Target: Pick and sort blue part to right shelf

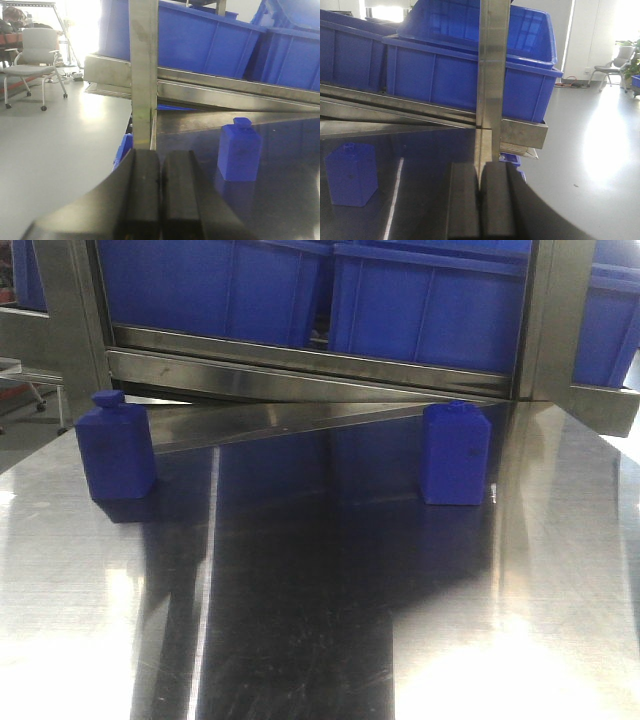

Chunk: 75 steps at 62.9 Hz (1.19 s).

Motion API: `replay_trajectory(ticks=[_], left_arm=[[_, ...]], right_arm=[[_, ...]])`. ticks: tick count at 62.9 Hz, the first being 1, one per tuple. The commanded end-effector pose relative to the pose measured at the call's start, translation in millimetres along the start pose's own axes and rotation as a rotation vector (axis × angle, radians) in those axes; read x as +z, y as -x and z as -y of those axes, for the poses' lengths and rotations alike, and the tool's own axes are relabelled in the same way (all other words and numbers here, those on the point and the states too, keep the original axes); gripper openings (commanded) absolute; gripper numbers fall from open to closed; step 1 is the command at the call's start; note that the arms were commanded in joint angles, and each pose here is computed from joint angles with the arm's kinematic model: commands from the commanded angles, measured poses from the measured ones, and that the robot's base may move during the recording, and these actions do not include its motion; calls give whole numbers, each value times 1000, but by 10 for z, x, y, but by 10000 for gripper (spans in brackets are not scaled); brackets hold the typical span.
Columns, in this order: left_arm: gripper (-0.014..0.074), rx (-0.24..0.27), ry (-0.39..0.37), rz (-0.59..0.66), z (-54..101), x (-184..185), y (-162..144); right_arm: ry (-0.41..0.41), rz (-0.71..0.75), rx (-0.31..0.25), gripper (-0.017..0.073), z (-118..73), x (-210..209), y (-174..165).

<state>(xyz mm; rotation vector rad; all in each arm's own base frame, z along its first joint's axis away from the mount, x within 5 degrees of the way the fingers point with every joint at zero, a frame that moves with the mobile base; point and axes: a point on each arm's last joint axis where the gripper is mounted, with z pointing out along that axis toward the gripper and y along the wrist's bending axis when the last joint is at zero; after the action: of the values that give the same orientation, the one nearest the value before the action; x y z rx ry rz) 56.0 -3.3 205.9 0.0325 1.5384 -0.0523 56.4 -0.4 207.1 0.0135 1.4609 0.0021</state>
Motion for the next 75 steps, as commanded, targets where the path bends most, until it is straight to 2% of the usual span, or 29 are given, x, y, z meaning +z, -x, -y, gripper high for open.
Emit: replay_trajectory(ticks=[1, 23, 49, 61, 75], left_arm=[[123, -20, 2, 81, -6, -9, 13], [123, -20, 2, 81, -6, -9, 13], [123, -20, 2, 81, -6, -9, 13], [123, -20, 2, 81, -6, -9, 13], [123, -20, 2, 81, -6, -9, 13]], right_arm=[[0, 129, -14, 48, -2, -28, 169], [-1, 121, -14, 48, -2, -32, 212], [-7, -132, -13, 48, -2, 35, 640], [-5, -213, -70, 48, 1, 189, 706], [3, -264, -39, 48, -7, 383, 705]])
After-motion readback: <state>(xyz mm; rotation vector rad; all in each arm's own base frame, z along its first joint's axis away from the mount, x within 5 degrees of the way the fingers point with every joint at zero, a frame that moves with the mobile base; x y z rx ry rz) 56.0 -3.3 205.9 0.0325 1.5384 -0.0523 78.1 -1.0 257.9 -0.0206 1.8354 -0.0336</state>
